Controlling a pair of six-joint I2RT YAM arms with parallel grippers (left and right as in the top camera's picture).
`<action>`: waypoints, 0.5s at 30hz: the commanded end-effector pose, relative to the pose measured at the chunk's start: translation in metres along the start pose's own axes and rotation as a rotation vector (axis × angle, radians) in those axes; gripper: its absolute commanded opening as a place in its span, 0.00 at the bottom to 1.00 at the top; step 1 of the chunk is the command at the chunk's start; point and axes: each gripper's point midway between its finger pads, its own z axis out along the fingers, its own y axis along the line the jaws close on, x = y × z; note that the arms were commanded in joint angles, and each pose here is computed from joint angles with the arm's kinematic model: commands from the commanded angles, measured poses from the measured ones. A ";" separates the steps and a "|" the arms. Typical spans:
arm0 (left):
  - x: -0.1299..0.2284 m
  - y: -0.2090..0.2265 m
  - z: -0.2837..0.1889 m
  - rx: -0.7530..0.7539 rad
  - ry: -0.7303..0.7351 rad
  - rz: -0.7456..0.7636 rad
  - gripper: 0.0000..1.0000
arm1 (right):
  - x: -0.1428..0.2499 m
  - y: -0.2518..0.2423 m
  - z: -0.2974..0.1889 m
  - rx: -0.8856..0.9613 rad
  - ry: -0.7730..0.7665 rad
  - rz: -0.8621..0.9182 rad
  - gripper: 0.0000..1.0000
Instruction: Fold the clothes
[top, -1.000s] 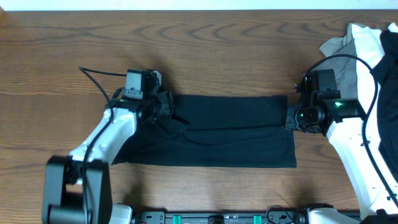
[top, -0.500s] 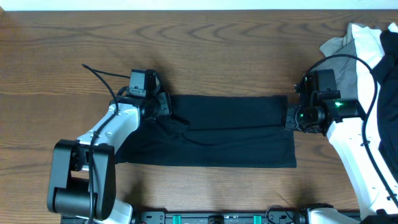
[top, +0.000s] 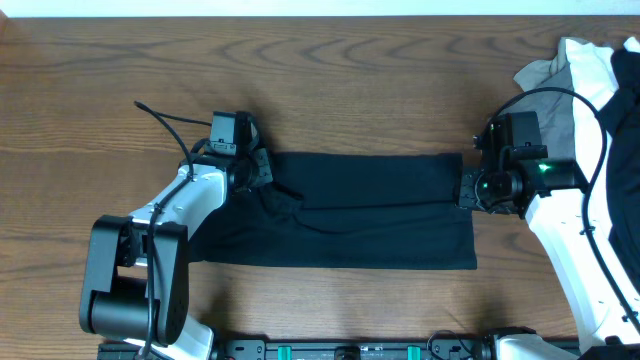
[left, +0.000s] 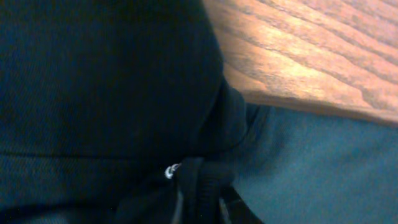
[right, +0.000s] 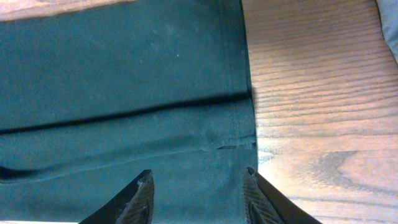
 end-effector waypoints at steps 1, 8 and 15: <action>-0.006 -0.004 -0.008 -0.005 -0.009 0.008 0.08 | 0.001 0.002 -0.001 -0.006 -0.001 -0.018 0.45; 0.004 -0.008 -0.058 -0.014 -0.008 0.033 0.06 | 0.000 0.002 -0.001 -0.006 -0.002 -0.018 0.45; 0.024 0.000 -0.105 -0.066 0.000 0.028 0.07 | 0.000 0.002 -0.001 -0.006 -0.002 -0.018 0.45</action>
